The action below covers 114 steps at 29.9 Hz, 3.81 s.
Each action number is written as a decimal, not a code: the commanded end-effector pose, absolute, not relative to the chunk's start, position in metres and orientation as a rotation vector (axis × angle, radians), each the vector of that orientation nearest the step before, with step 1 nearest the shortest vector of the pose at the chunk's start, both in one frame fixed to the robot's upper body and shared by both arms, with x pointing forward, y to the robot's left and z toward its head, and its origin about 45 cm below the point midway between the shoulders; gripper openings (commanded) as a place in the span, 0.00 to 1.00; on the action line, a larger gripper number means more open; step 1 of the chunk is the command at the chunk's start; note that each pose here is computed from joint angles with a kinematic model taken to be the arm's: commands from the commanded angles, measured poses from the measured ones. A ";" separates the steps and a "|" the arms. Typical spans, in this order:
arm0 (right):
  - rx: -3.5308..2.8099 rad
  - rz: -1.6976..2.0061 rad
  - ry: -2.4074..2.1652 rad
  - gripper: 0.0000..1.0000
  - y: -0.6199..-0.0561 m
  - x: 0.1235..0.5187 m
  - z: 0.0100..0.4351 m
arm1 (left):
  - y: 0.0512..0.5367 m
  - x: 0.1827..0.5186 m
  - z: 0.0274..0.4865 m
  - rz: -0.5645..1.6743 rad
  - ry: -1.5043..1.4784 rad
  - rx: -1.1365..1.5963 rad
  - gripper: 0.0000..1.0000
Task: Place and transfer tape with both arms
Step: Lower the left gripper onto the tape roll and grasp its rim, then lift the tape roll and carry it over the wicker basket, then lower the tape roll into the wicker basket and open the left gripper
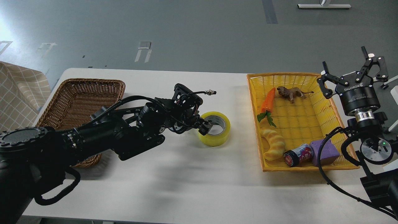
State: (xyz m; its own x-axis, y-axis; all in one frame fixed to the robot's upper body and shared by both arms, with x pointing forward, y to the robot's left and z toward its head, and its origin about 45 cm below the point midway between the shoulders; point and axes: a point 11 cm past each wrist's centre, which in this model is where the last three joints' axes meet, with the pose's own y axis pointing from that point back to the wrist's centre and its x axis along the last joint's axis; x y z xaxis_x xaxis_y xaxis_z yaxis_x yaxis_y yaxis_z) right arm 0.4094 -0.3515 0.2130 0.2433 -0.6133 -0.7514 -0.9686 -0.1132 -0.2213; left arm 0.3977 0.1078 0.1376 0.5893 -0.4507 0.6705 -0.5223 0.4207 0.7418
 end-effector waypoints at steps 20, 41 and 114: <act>-1.811 0.642 1.451 1.00 -0.352 0.409 0.213 | 0.097 0.408 0.160 0.047 -1.059 1.174 0.00; -1.808 0.654 1.439 1.00 -0.346 0.410 0.212 | 0.163 0.464 0.254 0.226 -1.081 1.177 0.00; -1.781 0.709 1.442 1.00 -0.335 0.408 0.195 | 0.512 0.352 0.179 0.481 -0.704 1.528 0.00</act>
State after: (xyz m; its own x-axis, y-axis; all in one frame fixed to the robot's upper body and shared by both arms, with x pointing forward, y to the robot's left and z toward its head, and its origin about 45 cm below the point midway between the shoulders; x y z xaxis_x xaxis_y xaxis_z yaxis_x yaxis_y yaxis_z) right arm 0.4085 -0.3358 0.1959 0.2213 -0.5767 -0.7864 -0.9748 -0.1087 -0.1946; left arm 0.3522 0.5122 0.1793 0.7220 -0.1615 0.6727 -0.6806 0.0088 0.7326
